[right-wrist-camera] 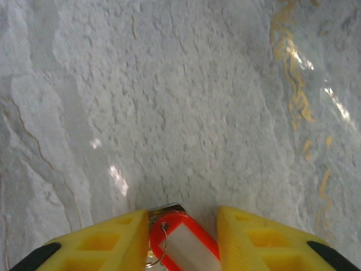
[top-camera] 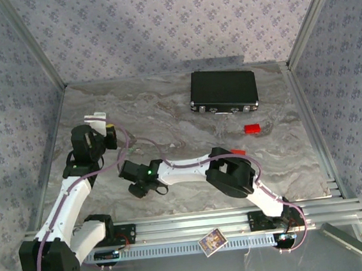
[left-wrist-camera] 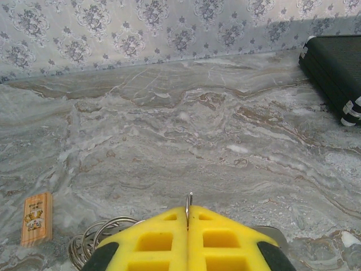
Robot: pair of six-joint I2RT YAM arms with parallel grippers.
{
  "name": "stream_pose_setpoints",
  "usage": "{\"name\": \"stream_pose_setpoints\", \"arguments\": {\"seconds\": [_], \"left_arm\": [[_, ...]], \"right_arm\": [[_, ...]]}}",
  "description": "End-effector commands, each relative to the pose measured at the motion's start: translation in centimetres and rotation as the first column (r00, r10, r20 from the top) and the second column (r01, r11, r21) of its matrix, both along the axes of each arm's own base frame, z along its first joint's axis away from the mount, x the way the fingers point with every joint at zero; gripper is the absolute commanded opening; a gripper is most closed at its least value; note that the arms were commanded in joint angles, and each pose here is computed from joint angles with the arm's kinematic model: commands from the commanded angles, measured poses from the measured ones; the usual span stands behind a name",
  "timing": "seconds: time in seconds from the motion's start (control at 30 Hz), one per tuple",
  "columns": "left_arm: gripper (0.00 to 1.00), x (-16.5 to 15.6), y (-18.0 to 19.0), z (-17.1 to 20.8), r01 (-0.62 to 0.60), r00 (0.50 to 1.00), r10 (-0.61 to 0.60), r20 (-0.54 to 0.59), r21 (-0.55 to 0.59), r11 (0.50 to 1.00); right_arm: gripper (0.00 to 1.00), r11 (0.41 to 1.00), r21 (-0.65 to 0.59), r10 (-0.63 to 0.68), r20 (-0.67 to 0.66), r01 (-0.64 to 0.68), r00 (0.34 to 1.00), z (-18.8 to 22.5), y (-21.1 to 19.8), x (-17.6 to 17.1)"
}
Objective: Put the keys on the keyring
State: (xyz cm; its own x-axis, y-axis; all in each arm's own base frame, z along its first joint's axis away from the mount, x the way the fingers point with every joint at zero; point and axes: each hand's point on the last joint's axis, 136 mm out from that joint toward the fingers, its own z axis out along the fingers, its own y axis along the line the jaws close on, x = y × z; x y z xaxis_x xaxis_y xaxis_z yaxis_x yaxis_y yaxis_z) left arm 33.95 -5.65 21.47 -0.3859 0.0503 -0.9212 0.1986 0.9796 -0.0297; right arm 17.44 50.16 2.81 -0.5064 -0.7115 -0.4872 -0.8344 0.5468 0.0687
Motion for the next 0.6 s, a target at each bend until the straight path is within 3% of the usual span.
{"name": "stream_pose_setpoints", "arguments": {"seconds": [0.0,0.27,0.47,0.57], "left_arm": [[0.0,0.3,-0.1,1.7,0.011,0.998,-0.01,0.059,-0.011,1.0],[0.0,0.1,-0.8,1.2,0.056,0.997,-0.055,0.048,-0.006,0.998],[0.0,0.1,-1.5,1.2,0.094,0.994,-0.093,0.05,-0.017,0.995],[0.0,0.0,-1.7,1.3,0.104,0.993,-0.103,0.054,-0.025,0.994]], "right_arm": [[0.34,0.991,-0.132,-0.001,0.012,0.003,1.0,-0.7,-4.6,-0.9],[0.3,0.973,-0.208,-0.097,0.044,0.105,0.994,-0.3,-12.5,-0.1],[0.44,0.969,-0.094,-0.23,-0.011,0.228,0.973,3.5,-13.2,-0.1],[0.49,0.921,-0.037,-0.39,-0.096,0.389,0.916,5.0,-13.5,-0.3]]}}
